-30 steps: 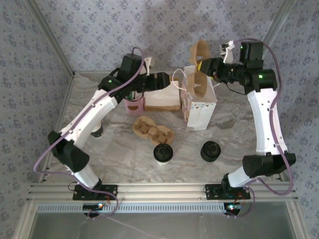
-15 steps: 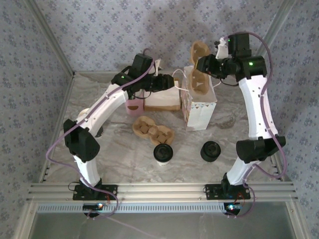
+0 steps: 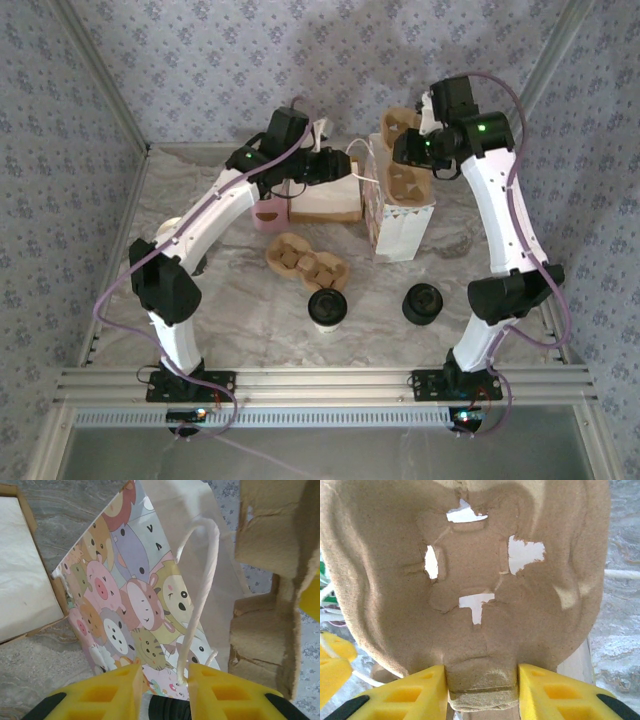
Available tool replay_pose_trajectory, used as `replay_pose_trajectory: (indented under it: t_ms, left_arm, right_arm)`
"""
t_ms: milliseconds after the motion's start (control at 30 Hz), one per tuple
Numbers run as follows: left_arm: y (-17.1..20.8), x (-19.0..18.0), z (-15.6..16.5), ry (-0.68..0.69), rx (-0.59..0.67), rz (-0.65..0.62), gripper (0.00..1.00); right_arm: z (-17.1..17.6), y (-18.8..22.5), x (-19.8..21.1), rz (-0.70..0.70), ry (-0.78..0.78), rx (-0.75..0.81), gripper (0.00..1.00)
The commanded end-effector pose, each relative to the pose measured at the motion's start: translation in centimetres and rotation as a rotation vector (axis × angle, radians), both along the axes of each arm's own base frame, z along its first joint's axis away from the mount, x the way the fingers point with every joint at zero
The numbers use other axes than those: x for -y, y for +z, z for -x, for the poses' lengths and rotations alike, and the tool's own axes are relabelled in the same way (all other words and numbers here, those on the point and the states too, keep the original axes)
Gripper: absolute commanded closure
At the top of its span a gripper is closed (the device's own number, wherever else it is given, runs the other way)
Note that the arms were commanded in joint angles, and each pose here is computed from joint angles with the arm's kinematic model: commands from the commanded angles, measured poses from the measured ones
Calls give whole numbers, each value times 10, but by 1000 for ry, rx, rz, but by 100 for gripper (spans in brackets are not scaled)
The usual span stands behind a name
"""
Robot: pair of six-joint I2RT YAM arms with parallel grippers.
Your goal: Pack the takeout coffee
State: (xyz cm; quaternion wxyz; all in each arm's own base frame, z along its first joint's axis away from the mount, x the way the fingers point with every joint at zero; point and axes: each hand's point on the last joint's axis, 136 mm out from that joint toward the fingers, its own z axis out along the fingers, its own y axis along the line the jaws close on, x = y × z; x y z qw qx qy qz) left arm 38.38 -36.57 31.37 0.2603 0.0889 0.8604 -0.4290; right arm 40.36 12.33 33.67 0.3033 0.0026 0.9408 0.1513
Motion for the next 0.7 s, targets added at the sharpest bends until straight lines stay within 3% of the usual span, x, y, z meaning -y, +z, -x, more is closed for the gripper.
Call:
replay_pose_trajectory:
  t_ms: [0,667]
  left_arm:
    - [11,9,2,-25,24,36,71]
    - [6,9,3,-19,15,27,72]
  right_arm:
    - [5,-5,6,45,-1,-15,60]
    - [-23,-7,-4,-49,-24,9,60]
